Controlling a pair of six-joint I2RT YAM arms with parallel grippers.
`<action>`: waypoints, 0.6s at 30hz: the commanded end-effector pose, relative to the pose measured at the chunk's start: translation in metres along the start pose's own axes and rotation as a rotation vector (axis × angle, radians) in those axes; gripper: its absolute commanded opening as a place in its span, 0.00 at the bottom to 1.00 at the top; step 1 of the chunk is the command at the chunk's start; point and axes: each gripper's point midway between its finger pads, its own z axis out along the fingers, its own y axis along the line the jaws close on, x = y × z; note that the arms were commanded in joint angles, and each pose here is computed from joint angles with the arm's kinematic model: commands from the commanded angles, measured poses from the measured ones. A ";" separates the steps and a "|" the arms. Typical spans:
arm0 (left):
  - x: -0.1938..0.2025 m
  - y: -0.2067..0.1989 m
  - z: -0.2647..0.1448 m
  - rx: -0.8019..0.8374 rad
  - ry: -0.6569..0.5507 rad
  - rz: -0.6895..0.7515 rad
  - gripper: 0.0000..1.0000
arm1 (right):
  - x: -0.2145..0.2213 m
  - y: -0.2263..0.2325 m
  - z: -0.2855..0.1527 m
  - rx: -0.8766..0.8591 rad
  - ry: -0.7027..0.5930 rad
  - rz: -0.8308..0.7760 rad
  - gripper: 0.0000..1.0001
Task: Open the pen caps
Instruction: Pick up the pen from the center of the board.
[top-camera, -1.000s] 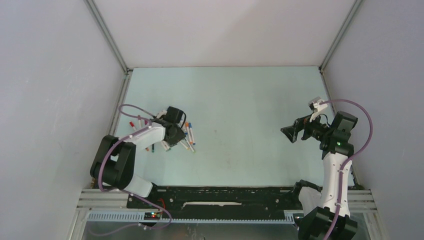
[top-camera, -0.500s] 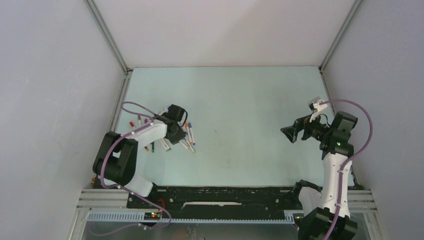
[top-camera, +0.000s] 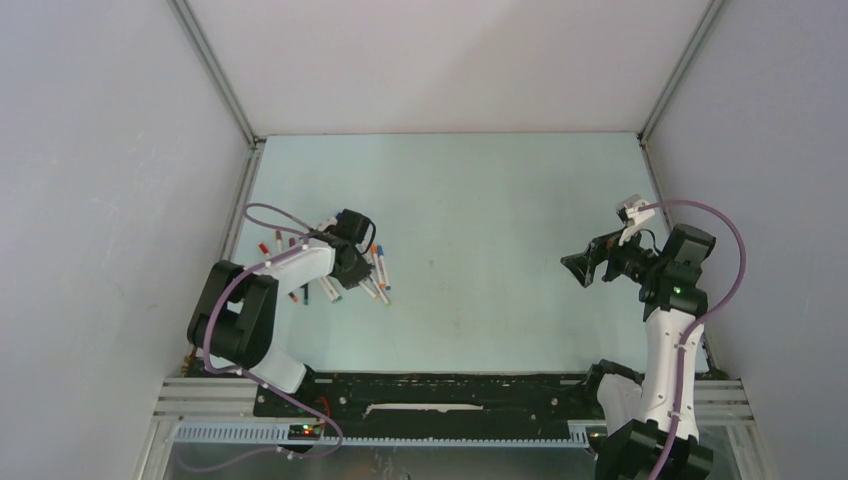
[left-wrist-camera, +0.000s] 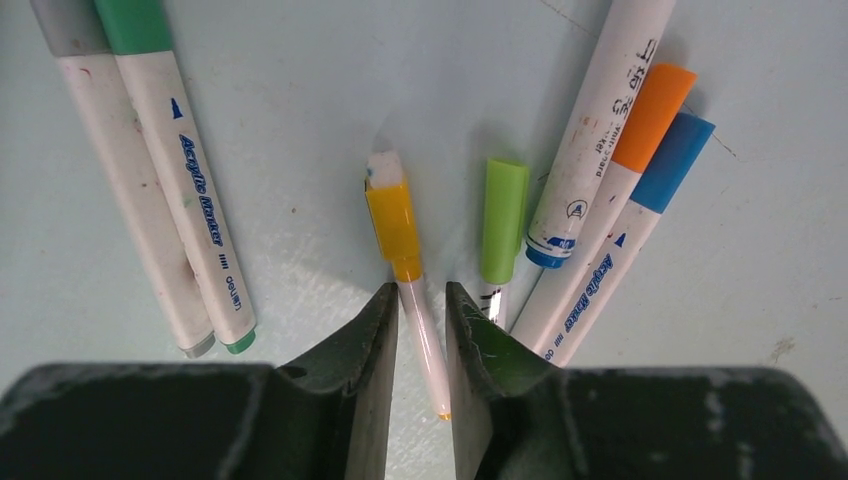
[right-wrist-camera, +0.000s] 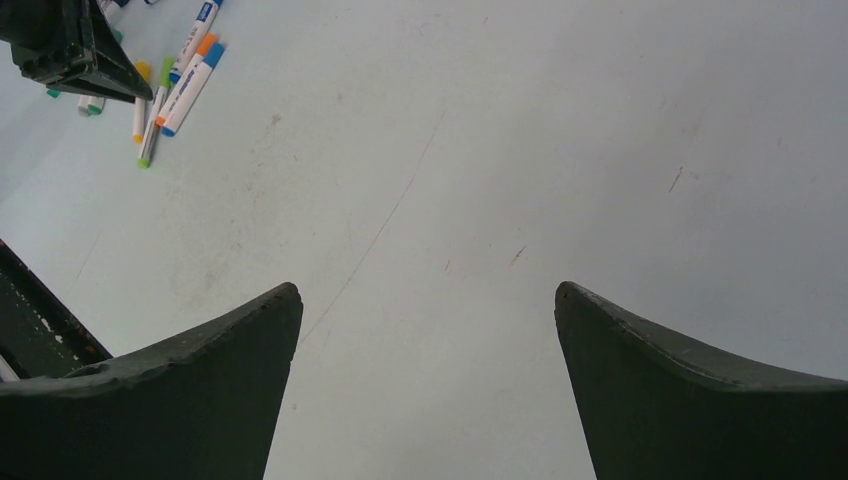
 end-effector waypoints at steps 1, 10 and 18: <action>0.000 -0.003 0.004 -0.009 -0.003 0.018 0.26 | -0.011 0.002 -0.002 0.001 -0.022 -0.050 1.00; -0.003 -0.002 -0.001 0.007 -0.023 0.016 0.09 | -0.013 0.005 -0.003 -0.011 -0.028 -0.057 1.00; -0.019 -0.005 -0.028 0.088 -0.105 0.014 0.04 | -0.015 0.010 -0.003 -0.036 -0.028 -0.048 1.00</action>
